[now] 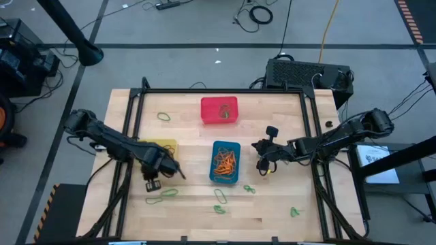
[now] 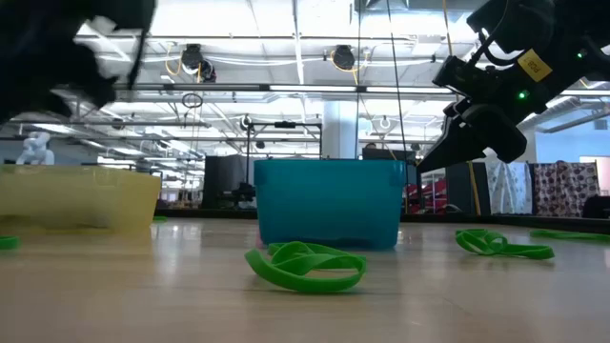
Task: Sort rubber bands into baskets
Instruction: Put the green rubber band into the red bin
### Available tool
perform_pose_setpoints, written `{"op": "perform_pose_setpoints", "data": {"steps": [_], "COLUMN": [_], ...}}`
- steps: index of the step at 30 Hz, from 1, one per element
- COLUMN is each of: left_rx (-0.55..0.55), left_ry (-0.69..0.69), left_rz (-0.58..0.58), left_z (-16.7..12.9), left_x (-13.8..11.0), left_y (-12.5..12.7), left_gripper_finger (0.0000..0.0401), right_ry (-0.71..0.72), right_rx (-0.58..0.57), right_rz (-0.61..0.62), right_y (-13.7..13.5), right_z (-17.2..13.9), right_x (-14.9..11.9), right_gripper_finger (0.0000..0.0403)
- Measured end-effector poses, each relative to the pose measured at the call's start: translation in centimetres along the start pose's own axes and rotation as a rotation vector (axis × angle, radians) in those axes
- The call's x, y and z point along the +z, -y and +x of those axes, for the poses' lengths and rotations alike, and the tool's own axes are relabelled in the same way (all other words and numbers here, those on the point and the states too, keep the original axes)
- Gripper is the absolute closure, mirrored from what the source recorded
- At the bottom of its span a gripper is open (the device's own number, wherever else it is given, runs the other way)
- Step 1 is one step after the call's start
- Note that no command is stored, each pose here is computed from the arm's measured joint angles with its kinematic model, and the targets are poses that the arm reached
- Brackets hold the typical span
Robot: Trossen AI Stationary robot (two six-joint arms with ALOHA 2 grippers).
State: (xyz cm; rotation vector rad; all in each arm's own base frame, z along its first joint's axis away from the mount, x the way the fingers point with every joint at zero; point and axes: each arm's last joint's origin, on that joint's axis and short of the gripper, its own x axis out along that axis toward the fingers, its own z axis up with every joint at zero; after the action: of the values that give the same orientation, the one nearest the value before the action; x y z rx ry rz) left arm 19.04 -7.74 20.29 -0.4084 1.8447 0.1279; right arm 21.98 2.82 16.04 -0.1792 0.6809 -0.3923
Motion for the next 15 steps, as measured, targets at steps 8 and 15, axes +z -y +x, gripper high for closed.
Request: {"op": "perform_pose_setpoints", "data": {"steps": [8,15], "left_rx": [0.104,0.253], "left_ry": [0.729,1.28], "left_rz": [0.462,0.653], "left_z": [-6.6,-9.8], "left_x": [4.7,11.6], "left_y": [2.8,1.4], "left_gripper_finger": [0.0373,0.0373], "right_ry": [-0.008,-0.095], "right_rx": [-0.001,0.092], "right_rz": [-0.005,0.052], "right_y": [0.0,-0.2], "right_z": [0.0,-0.1], "right_x": [-0.1,-0.9], "right_gripper_finger": [0.0403,0.0403]}}
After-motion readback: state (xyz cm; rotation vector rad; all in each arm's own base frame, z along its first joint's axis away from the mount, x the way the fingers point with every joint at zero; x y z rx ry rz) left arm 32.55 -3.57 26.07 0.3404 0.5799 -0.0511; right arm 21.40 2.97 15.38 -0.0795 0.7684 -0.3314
